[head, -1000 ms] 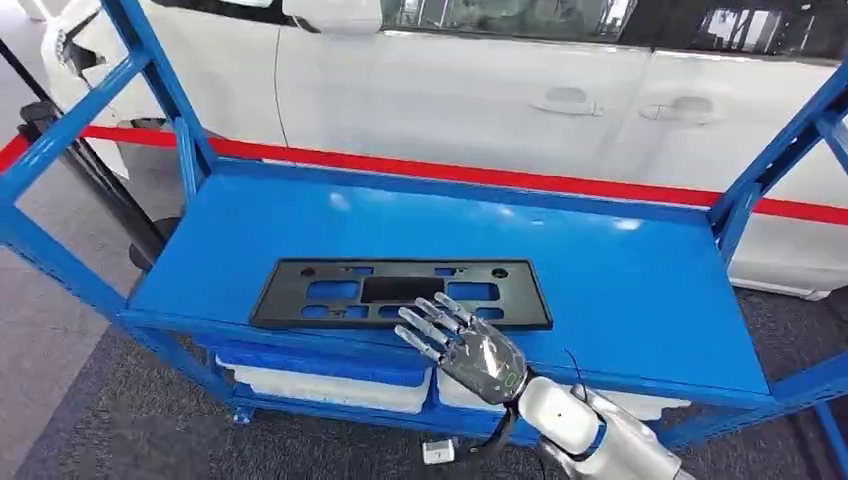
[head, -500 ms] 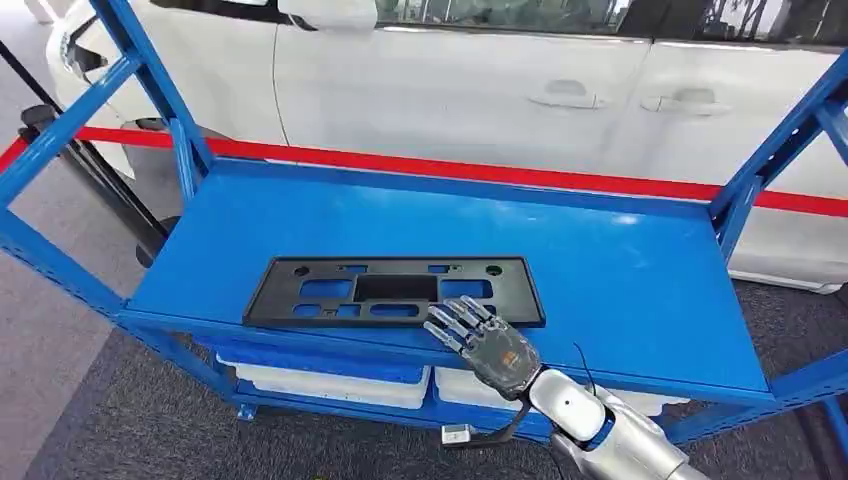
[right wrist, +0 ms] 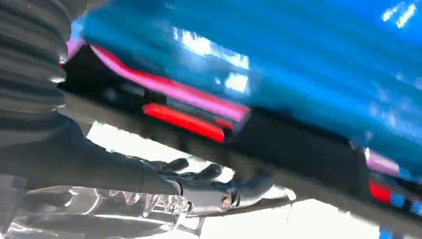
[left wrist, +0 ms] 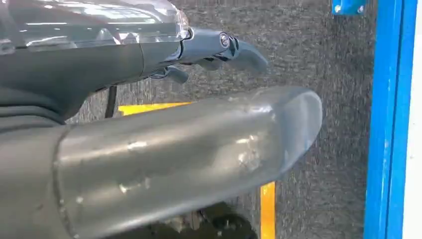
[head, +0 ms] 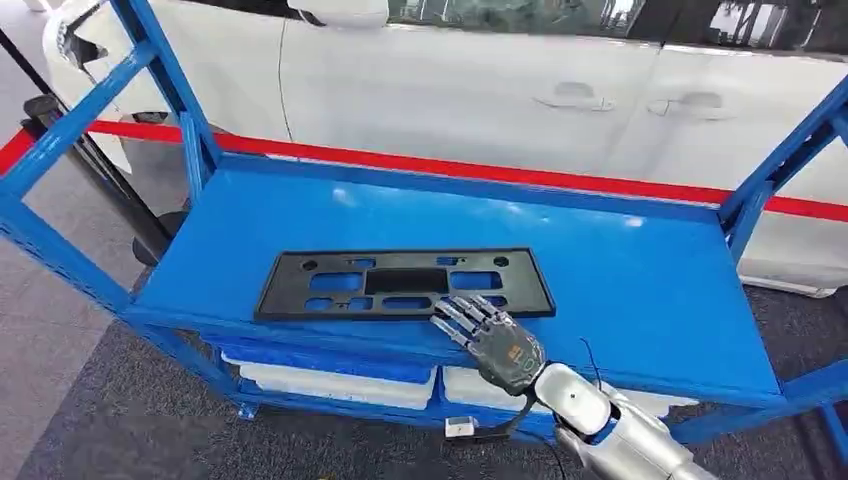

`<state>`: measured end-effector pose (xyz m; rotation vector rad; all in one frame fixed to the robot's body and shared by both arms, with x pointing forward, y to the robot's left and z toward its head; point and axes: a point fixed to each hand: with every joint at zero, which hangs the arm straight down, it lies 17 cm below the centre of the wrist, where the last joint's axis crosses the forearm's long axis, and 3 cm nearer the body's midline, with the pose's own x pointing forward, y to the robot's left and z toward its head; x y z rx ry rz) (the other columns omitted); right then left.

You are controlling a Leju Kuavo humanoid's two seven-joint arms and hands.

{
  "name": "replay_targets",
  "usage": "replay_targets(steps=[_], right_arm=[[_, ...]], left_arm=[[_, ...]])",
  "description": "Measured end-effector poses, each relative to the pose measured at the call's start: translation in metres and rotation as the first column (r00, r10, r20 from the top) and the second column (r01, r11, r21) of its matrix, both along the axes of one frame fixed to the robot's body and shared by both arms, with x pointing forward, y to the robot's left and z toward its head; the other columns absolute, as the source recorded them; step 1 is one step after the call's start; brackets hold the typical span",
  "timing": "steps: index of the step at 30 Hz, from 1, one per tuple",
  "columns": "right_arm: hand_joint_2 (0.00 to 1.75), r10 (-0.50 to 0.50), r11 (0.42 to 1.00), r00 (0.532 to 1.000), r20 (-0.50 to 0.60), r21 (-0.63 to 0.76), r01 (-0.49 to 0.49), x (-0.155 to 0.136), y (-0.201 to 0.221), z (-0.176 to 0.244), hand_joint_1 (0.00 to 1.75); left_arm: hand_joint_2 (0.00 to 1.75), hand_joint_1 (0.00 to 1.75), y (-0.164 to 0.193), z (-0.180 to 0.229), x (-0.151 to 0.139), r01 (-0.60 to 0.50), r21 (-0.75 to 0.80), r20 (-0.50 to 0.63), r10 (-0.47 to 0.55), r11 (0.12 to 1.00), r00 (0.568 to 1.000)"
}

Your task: Take the parts from the cabinet and place them on the table.

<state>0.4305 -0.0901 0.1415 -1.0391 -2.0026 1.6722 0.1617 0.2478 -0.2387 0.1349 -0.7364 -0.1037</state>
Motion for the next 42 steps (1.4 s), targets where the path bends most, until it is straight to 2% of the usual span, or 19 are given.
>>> replay_targets(steps=[10,16,24,31,34,42], right_arm=[[1.75,0.085,0.983,0.995,0.049,0.158,-0.091,-0.009,0.035,0.082,0.0],[1.75,0.107,0.978,0.991,0.075,0.174,-0.119,-0.014,0.037,0.102,0.0],[1.75,0.088,0.984,0.995,0.048,0.151,-0.094,-0.009,0.033,0.088,0.0],[1.75,0.018,0.997,1.0,0.003,0.069,-0.018,0.011,0.017,0.047,0.0],[1.75,-0.02,0.999,0.999,-0.039,0.038,0.021,0.016,0.006,0.017,0.0],[1.75,-0.049,0.998,0.998,-0.044,0.047,0.051,0.026,0.008,0.012,0.0]], left_arm=[[0.0,0.0,0.0,-0.001,-0.002,-0.006,-0.011,-0.005,0.006,1.0,1.0],[0.0,0.0,0.001,-0.001,-0.002,-0.005,-0.008,-0.006,0.005,1.0,1.0],[0.0,0.0,0.001,-0.002,-0.002,0.0,-0.009,-0.013,0.0,1.0,1.0],[0.0,0.0,-0.003,0.0,0.002,0.014,-0.02,-0.003,-0.014,1.0,1.0],[0.0,0.0,-0.003,0.0,0.002,0.013,-0.02,-0.004,-0.014,1.0,1.0],[0.0,0.0,-0.006,0.0,0.002,0.018,-0.029,-0.006,-0.018,0.999,1.0]])
